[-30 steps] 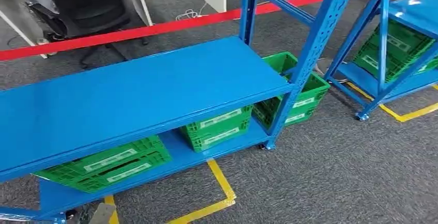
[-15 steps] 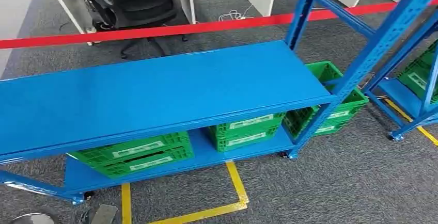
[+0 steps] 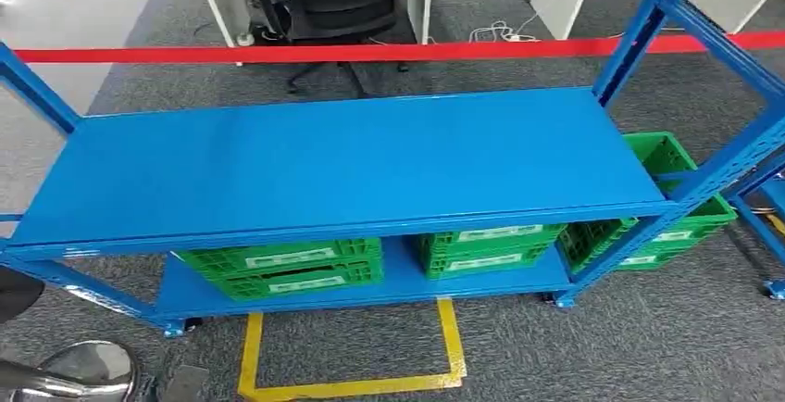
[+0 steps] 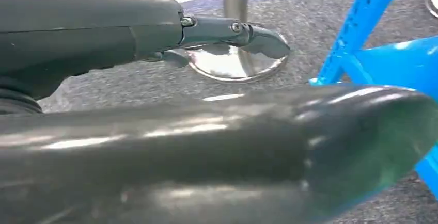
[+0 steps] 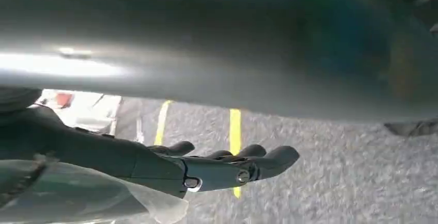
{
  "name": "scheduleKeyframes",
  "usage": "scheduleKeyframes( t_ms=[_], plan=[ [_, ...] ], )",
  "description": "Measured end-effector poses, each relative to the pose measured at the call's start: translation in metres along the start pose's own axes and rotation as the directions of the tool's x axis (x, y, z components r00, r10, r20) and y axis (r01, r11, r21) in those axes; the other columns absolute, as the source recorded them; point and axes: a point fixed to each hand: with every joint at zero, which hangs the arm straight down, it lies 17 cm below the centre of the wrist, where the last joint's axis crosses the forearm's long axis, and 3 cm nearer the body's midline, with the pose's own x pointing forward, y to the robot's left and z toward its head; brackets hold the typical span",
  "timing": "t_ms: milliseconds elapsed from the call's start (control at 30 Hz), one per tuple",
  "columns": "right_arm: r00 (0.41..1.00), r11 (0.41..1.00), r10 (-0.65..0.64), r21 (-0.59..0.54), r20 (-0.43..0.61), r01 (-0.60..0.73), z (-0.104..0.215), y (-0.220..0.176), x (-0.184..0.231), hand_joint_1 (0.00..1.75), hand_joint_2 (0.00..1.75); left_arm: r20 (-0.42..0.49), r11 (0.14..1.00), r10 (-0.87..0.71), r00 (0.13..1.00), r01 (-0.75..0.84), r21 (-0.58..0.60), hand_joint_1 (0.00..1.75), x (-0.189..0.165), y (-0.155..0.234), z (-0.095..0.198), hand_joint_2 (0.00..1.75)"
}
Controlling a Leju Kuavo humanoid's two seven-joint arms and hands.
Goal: Take the parts from the cabinet and place them on the table.
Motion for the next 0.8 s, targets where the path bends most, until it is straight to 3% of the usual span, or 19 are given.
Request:
scheduleKeyframes(
  t_ms=[533, 567, 633, 667, 800],
  plan=[
    [1.000, 1.000, -0.025, -0.006, 0.005, 0.025, 0.001, -0.002, 0.006, 0.00, 0.00, -0.011, 1.000, -0.003, 1.000, 0.004, 0.010, 0.00, -0.002, 0.002, 0.000, 0.00],
    [1.000, 1.000, -0.029, -0.007, 0.007, 0.029, 0.001, -0.002, 0.008, 0.00, 0.00, -0.012, 1.000, -0.004, 1.000, 0.004, 0.011, 0.00, -0.002, 0.002, 0.000, 1.75],
    [0.999, 0.999, -0.042, -0.005, 0.008, 0.042, 0.001, -0.002, 0.009, 0.00, 0.00, -0.017, 1.000, -0.003, 1.000, 0.003, 0.016, 0.00, -0.003, 0.003, -0.001, 1.75],
    [0.999, 0.999, -0.049, -0.004, 0.008, 0.049, 0.001, -0.002, 0.009, 0.00, 1.75, -0.018, 1.000, -0.002, 1.000, 0.002, 0.016, 0.00, -0.003, 0.003, -0.001, 1.75],
    [0.999, 0.999, -0.043, -0.023, 0.007, 0.043, 0.001, -0.005, 0.009, 0.00, 1.75, -0.046, 1.000, -0.006, 0.999, 0.005, -0.015, 0.00, -0.007, -0.003, 0.000, 1.75]
  ],
)
